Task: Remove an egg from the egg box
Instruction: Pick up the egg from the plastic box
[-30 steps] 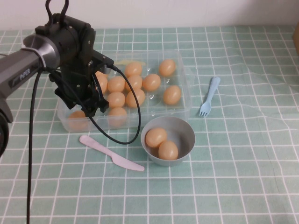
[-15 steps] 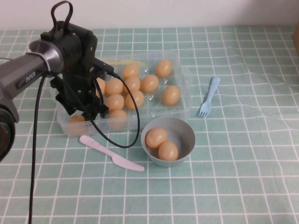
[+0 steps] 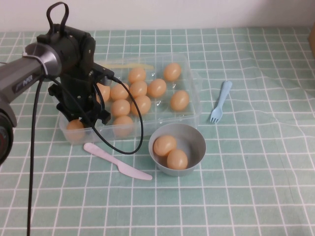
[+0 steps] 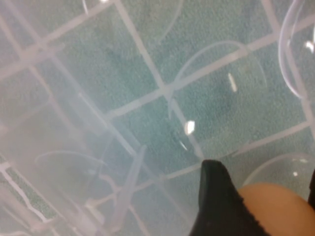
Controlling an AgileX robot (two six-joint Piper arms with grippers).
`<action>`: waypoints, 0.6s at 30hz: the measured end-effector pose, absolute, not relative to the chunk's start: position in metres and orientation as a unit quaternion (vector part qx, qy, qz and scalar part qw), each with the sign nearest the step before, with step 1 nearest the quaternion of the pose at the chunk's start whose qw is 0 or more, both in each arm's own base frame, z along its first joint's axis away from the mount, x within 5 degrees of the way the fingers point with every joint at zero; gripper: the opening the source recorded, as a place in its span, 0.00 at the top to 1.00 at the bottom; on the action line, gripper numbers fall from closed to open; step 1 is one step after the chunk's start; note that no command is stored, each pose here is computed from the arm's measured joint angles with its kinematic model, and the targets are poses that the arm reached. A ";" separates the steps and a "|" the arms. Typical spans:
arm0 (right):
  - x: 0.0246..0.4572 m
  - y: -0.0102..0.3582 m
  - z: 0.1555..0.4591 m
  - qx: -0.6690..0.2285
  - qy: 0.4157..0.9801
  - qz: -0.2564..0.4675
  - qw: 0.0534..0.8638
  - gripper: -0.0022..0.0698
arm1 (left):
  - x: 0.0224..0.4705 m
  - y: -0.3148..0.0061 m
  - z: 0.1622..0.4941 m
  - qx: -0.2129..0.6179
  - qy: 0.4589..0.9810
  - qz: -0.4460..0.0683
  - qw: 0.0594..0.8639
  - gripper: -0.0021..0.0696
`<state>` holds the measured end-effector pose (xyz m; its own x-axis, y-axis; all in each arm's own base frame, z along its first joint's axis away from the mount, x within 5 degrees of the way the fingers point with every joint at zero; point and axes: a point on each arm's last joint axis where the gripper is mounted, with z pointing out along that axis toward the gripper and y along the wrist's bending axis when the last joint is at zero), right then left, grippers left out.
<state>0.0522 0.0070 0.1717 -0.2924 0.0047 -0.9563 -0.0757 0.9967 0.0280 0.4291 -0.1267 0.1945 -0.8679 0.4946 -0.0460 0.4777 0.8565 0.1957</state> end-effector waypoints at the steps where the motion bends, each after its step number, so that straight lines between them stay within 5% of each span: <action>1: 0.052 0.007 0.172 -0.022 0.803 0.034 0.594 0.99 | 0.429 -0.127 0.195 0.253 0.962 0.089 0.047 0.53; 18: 0.052 0.007 0.172 -0.022 0.803 0.034 0.594 0.99 | 0.444 -0.136 0.234 0.238 0.962 0.061 0.116 0.53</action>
